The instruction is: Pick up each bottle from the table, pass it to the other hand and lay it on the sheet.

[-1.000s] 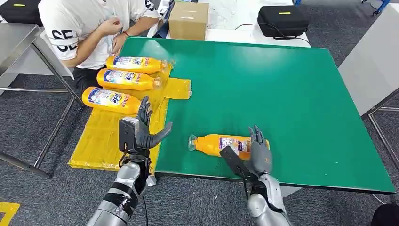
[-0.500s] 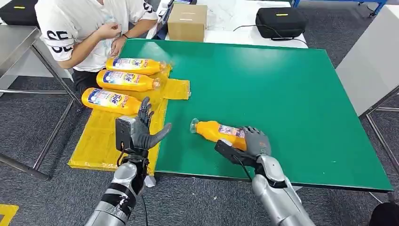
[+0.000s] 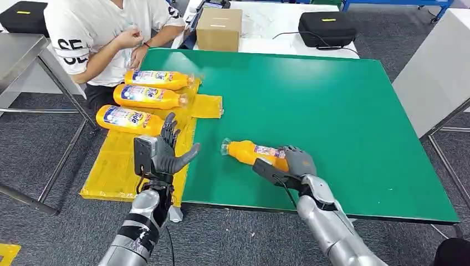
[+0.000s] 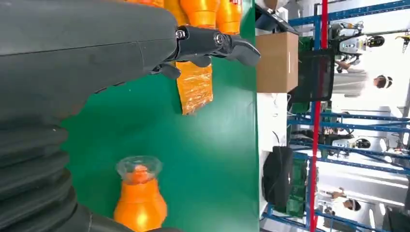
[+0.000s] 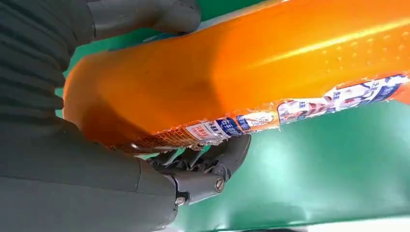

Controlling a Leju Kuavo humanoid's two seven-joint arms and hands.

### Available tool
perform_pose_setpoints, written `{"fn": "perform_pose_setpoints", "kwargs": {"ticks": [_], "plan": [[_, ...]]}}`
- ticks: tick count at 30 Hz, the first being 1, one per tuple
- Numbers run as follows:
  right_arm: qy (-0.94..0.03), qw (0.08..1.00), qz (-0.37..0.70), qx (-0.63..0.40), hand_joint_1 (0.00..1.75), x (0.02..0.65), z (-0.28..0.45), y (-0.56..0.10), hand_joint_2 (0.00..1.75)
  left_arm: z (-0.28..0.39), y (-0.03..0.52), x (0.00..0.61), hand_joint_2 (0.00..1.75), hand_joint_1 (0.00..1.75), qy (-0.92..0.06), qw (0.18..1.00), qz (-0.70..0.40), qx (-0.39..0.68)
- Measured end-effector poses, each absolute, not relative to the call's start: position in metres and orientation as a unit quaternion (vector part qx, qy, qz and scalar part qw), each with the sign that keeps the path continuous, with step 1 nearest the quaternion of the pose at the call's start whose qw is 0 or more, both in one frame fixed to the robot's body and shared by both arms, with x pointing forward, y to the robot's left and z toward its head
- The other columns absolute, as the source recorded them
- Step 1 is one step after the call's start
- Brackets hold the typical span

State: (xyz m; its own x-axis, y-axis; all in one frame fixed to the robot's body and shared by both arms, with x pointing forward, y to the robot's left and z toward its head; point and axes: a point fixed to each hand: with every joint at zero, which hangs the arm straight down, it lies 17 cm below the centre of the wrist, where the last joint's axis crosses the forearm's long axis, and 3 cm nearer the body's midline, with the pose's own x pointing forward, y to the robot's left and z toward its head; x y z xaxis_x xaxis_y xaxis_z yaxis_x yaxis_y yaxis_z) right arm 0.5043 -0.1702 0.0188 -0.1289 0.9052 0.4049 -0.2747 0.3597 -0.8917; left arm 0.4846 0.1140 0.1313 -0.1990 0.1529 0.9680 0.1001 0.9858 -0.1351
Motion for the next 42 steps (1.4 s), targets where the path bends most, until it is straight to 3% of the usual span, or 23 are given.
{"fn": "perform_pose_setpoints", "kwargs": {"ticks": [7,13,37,42], "plan": [[-0.708,0.583,0.34,-0.209,1.75,0.486,0.089,-0.106,1.75,0.131,0.109,0.49,1.75,0.0,-0.774,0.63,-0.005,-0.058],[-0.764,0.561,0.263,-0.181,1.75,0.48,0.137,-0.081,1.75,0.137,0.094,0.494,1.75,0.0,-0.775,0.627,-0.025,-0.069],[-0.786,0.553,0.246,-0.125,1.75,0.479,0.158,-0.04,1.75,0.143,0.058,0.488,1.75,0.0,-0.762,0.631,-0.046,-0.14],[-0.784,0.549,0.28,-0.082,1.75,0.471,0.152,0.007,1.75,0.15,0.049,0.488,1.75,0.0,-0.759,0.63,-0.039,-0.161]]}}
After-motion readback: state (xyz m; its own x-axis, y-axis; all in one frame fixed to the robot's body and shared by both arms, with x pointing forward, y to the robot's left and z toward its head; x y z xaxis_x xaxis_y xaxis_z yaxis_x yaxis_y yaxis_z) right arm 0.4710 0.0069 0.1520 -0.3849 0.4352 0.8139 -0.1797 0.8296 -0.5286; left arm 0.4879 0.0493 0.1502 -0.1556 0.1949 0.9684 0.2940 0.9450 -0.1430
